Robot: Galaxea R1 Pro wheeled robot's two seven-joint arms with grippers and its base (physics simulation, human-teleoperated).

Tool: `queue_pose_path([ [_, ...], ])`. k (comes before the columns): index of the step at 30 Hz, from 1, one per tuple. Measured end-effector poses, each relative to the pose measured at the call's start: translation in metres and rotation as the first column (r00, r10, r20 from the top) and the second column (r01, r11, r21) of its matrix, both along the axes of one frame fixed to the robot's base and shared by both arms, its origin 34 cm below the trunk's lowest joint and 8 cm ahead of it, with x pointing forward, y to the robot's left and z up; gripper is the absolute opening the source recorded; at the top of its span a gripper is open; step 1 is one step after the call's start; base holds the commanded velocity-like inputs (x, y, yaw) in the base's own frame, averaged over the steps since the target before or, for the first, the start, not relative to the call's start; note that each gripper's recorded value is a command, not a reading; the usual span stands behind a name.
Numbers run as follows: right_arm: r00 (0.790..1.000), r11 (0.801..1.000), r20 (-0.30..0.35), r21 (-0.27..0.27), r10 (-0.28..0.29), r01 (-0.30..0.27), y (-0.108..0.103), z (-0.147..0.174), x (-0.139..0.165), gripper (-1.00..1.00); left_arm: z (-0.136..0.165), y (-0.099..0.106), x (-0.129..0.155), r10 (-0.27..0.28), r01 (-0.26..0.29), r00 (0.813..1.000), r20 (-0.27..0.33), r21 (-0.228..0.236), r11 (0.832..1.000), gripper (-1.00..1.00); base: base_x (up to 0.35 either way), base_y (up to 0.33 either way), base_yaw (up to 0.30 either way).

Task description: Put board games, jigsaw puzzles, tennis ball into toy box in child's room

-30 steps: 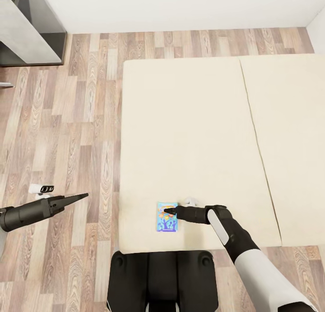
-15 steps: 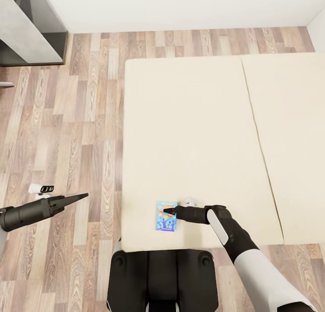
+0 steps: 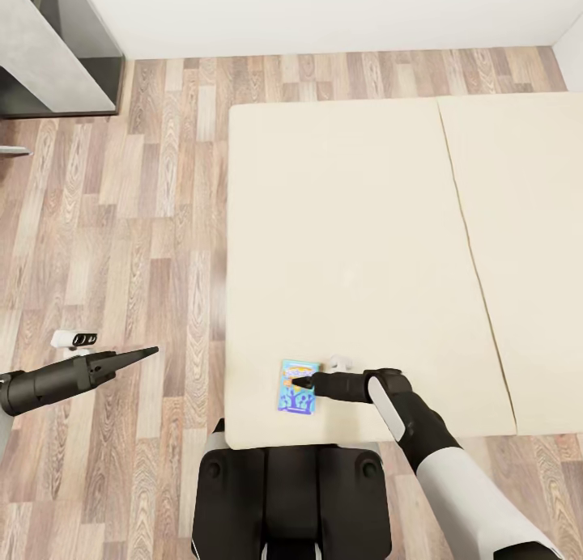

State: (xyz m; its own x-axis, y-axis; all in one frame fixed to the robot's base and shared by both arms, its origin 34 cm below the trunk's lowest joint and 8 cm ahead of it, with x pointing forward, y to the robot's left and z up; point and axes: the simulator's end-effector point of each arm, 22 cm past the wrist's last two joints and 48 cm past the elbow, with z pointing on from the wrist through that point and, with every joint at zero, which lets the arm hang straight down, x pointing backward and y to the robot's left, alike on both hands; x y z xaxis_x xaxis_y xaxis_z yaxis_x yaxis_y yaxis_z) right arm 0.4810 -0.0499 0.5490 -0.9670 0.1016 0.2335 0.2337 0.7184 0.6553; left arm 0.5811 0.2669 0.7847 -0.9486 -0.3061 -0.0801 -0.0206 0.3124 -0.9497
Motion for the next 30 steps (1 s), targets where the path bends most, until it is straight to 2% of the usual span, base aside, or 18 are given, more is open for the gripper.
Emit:
queue_pose_path([
  [30, 1.000, 1.000, 0.004, 0.002, -0.001, 0.001, 0.0010, 0.0004, 0.0012, 1.00, 0.0000, 0.0000, 0.0000, 0.000, 0.000, 1.000, 0.000, 0.000, 1.000, 1.00, 0.000, 0.018, 0.000],
])
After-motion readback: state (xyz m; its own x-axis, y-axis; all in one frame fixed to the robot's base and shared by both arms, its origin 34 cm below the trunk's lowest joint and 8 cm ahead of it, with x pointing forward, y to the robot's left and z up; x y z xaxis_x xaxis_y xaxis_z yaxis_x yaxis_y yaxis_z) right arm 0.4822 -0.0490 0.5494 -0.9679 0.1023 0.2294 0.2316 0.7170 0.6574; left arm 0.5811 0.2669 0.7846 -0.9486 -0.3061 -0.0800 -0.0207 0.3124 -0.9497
